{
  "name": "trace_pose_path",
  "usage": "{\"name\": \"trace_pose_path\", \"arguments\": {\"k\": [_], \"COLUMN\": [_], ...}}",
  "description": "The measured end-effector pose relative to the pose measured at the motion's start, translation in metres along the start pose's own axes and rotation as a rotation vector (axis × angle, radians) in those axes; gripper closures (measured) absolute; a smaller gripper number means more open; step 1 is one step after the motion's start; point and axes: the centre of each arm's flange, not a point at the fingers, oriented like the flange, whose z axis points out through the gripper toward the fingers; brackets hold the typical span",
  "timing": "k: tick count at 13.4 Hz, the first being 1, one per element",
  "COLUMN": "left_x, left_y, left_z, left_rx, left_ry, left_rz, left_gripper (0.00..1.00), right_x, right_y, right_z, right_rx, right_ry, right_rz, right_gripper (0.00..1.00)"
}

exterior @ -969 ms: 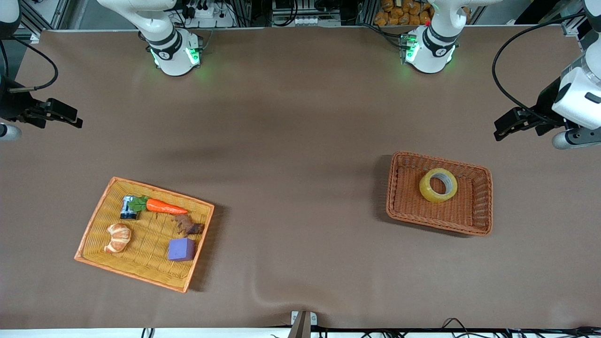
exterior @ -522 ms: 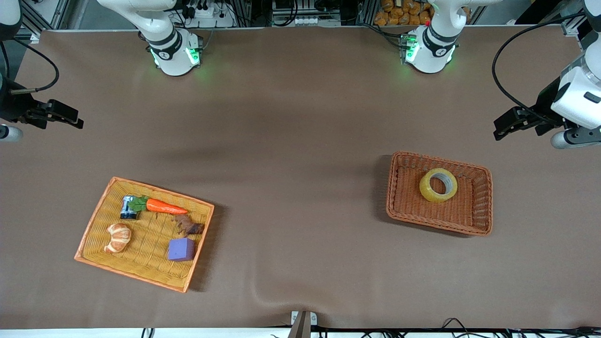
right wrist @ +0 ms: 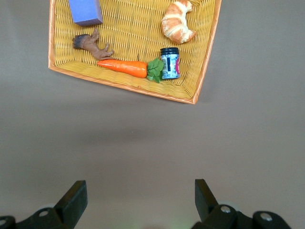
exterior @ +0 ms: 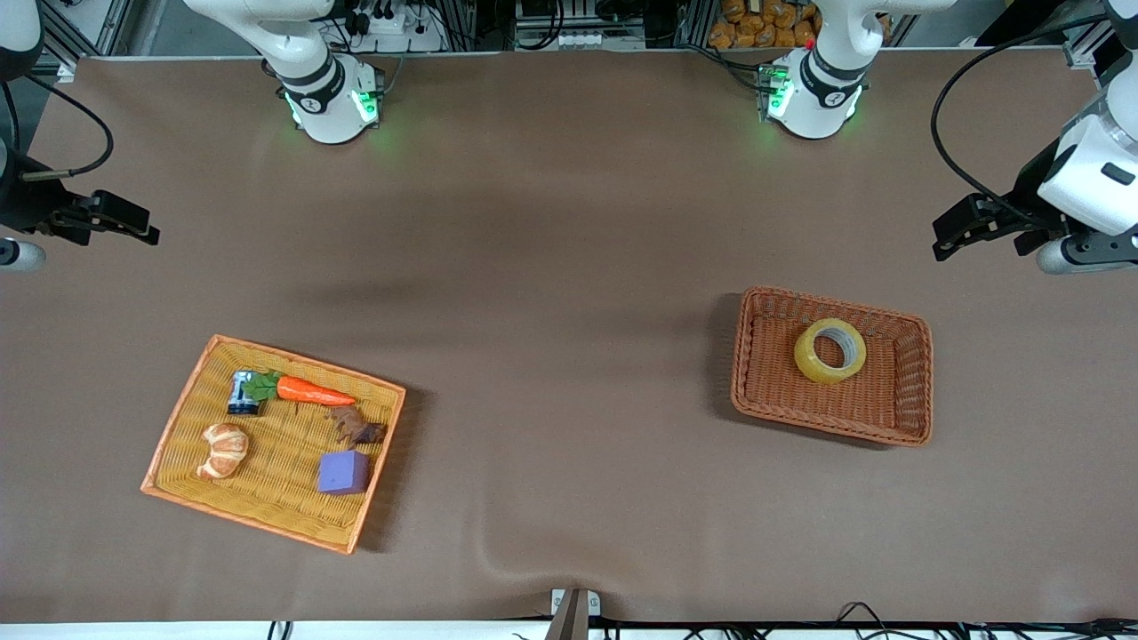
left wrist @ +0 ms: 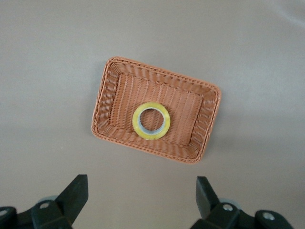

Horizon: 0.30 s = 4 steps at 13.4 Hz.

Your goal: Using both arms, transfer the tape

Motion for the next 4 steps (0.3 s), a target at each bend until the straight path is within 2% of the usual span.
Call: {"name": "trace_pose_path", "arguments": {"k": [4], "left_x": [-0.0015], "left_y": [-0.0106], "left_z": [0.0025], "left_rx": [-0.003], "left_ry": [-0.03], "left_rz": [0.015], "left_gripper": [0.0], "right_x": [0.0001], "right_y": [0.0], "right_z": [0.0002], "right_rx": [0.0], "right_ry": [0.0], "right_rz": [0.0], "right_gripper": [0.0]}}
